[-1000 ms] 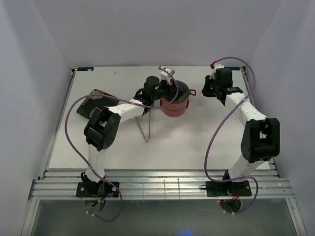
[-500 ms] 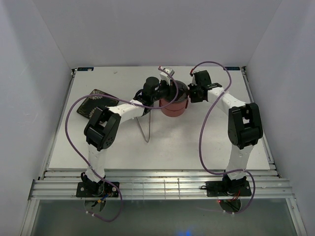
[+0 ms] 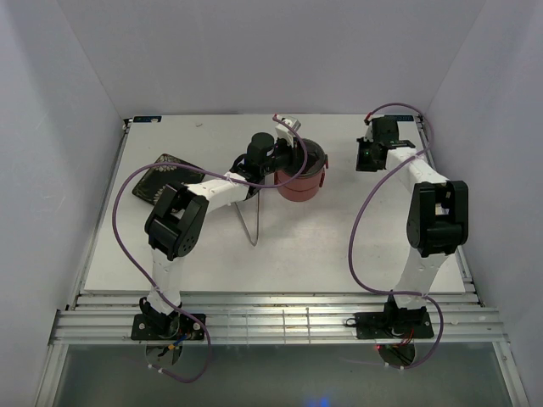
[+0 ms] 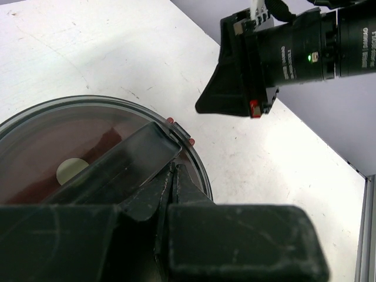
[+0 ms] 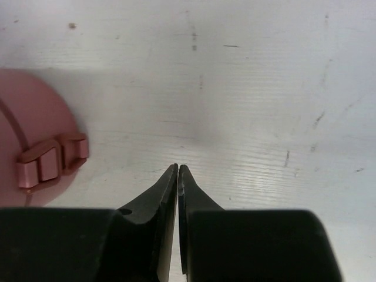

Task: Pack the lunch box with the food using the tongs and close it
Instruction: Close the fastener on the packing box.

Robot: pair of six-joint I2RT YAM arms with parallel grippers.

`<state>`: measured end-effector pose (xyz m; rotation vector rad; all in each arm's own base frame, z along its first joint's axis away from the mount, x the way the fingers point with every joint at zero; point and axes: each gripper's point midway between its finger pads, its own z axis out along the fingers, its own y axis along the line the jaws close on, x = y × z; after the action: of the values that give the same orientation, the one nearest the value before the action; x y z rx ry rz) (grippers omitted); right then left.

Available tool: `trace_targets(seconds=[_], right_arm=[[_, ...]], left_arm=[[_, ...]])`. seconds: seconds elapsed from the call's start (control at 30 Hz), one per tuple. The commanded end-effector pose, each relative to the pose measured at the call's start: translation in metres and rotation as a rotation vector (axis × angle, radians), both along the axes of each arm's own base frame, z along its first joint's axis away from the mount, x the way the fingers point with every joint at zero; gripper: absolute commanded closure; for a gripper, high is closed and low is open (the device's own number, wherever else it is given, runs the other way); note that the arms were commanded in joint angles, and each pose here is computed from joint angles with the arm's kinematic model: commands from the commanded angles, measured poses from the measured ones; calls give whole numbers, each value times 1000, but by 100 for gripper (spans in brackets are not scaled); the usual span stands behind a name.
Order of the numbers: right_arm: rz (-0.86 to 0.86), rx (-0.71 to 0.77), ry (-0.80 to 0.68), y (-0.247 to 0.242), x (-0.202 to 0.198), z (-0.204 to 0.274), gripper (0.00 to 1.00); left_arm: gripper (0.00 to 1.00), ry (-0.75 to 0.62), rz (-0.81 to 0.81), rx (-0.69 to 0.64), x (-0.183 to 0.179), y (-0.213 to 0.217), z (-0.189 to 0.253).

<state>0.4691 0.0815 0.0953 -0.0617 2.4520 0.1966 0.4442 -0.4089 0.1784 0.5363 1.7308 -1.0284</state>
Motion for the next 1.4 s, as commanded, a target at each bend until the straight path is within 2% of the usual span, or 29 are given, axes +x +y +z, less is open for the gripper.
trace_targets(seconds=[0.0, 0.13, 0.27, 0.5, 0.73, 0.87, 1.03, 1.07, 1.1, 1.23, 1.27, 1.37], right_arm=[[18, 93, -54, 10, 5, 20, 92], [57, 141, -72, 33, 14, 28, 92], [169, 277, -108, 83, 9, 44, 92], [273, 281, -132, 115, 3, 53, 92], [140, 252, -107, 71, 2, 38, 92], [22, 142, -104, 33, 5, 35, 92], [-3, 103, -116, 25, 7, 46, 92], [58, 127, -135, 52, 12, 57, 92], [59, 125, -128, 52, 13, 54, 92], [238, 284, -153, 114, 1, 69, 92], [287, 361, -153, 128, -5, 72, 92], [278, 369, -132, 128, -8, 65, 92]], left_arm=[[89, 69, 9, 60, -1, 6, -35], [89, 71, 7, 61, -2, 6, -36], [89, 67, 9, 64, -1, 6, -36], [89, 75, 0, 69, -2, 6, -42], [89, 82, -7, 62, -3, 4, -42], [89, 81, -6, 60, -3, 4, -40], [90, 84, -3, 64, -3, 5, -43], [91, 87, -6, 64, -4, 5, -44], [91, 87, -6, 64, -4, 5, -44], [94, 87, -8, 67, -4, 5, -46], [94, 89, -9, 68, -4, 4, -46], [94, 84, -14, 65, -5, 4, -44]])
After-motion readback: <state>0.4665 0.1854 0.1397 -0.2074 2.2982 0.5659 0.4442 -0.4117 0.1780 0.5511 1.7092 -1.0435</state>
